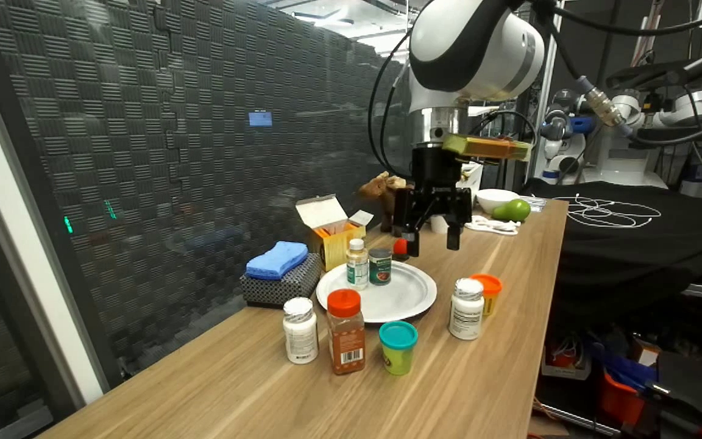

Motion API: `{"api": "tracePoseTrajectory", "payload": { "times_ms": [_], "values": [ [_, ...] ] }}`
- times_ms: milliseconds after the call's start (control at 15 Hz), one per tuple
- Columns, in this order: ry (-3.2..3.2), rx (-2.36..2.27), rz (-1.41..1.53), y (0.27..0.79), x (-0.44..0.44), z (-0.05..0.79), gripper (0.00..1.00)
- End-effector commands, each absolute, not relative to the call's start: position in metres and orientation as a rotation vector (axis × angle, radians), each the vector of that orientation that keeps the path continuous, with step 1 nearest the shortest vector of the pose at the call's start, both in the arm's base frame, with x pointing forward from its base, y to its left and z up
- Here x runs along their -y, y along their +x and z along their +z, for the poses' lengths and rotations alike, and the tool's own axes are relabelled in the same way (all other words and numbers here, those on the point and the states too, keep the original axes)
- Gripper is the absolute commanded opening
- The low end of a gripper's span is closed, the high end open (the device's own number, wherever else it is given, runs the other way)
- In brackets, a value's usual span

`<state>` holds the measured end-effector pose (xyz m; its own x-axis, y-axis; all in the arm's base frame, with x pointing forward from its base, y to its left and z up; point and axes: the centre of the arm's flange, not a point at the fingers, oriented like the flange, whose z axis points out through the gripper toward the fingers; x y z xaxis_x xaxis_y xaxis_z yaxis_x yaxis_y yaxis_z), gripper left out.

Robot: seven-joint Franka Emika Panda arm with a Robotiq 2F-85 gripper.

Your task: Put all the containers on the white plate

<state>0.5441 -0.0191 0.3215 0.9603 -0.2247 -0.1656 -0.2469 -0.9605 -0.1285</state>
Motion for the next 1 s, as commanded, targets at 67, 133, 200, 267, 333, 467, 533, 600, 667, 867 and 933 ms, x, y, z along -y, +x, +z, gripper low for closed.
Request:
{"api": "tracePoseTrajectory", "payload": {
  "times_ms": [67, 133, 200, 267, 333, 467, 533, 600, 667, 867, 933],
  "values": [
    [-2.975, -0.551, 0.131, 0.506, 0.013, 0.314, 1.0],
    [-2.986, -0.575, 0.119, 0.503, 0.013, 0.307, 1.0],
    [-2.997, -0.601, 0.109, 0.502, 0.012, 0.3, 1.0],
    [-3.013, -0.623, 0.098, 0.501, 0.011, 0.294, 1.0],
    [-3.027, -0.632, 0.099, 0.5, 0.008, 0.287, 1.0],
    [-3.065, -0.643, 0.084, 0.496, 0.001, 0.28, 1.0],
    [-3.087, -0.652, 0.065, 0.494, -0.002, 0.279, 1.0],
    [-3.107, -0.66, 0.049, 0.491, -0.005, 0.279, 1.0],
    [-3.124, -0.675, 0.023, 0.489, -0.008, 0.28, 1.0],
    [-3.152, -0.714, -0.023, 0.483, -0.017, 0.284, 1.0],
    [-3.156, -0.732, -0.037, 0.481, -0.019, 0.286, 1.0]
  ]
}}
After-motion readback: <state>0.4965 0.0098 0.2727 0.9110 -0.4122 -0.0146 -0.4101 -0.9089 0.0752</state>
